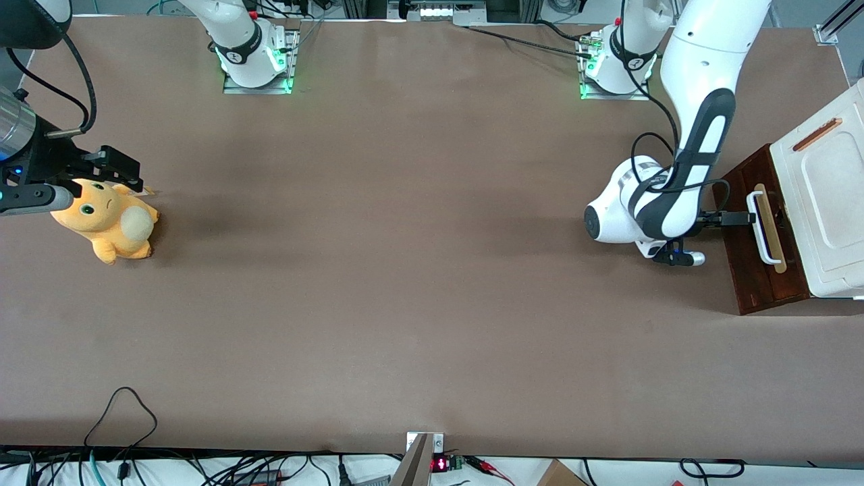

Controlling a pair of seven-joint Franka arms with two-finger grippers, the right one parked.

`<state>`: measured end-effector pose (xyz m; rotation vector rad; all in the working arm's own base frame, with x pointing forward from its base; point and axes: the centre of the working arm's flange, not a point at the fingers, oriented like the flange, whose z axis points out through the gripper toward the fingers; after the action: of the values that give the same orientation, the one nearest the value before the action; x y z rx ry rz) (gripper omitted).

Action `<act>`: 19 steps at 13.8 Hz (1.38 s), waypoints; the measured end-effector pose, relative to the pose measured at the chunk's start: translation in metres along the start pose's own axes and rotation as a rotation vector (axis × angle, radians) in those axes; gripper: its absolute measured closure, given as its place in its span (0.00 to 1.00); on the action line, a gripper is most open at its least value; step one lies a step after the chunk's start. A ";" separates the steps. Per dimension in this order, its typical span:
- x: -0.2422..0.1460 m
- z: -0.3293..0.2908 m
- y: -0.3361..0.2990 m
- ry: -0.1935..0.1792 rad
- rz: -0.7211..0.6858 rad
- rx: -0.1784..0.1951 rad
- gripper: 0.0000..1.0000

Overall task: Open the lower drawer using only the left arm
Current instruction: 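Lower the open left gripper toward the white drawer handle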

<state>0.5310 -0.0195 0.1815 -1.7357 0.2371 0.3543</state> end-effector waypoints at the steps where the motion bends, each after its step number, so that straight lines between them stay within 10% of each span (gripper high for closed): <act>1: 0.002 0.001 0.000 0.011 0.001 0.017 0.00; 19: 0.004 0.010 0.015 -0.002 -0.041 0.037 0.00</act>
<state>0.5289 -0.0119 0.1645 -1.7012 0.2049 0.3195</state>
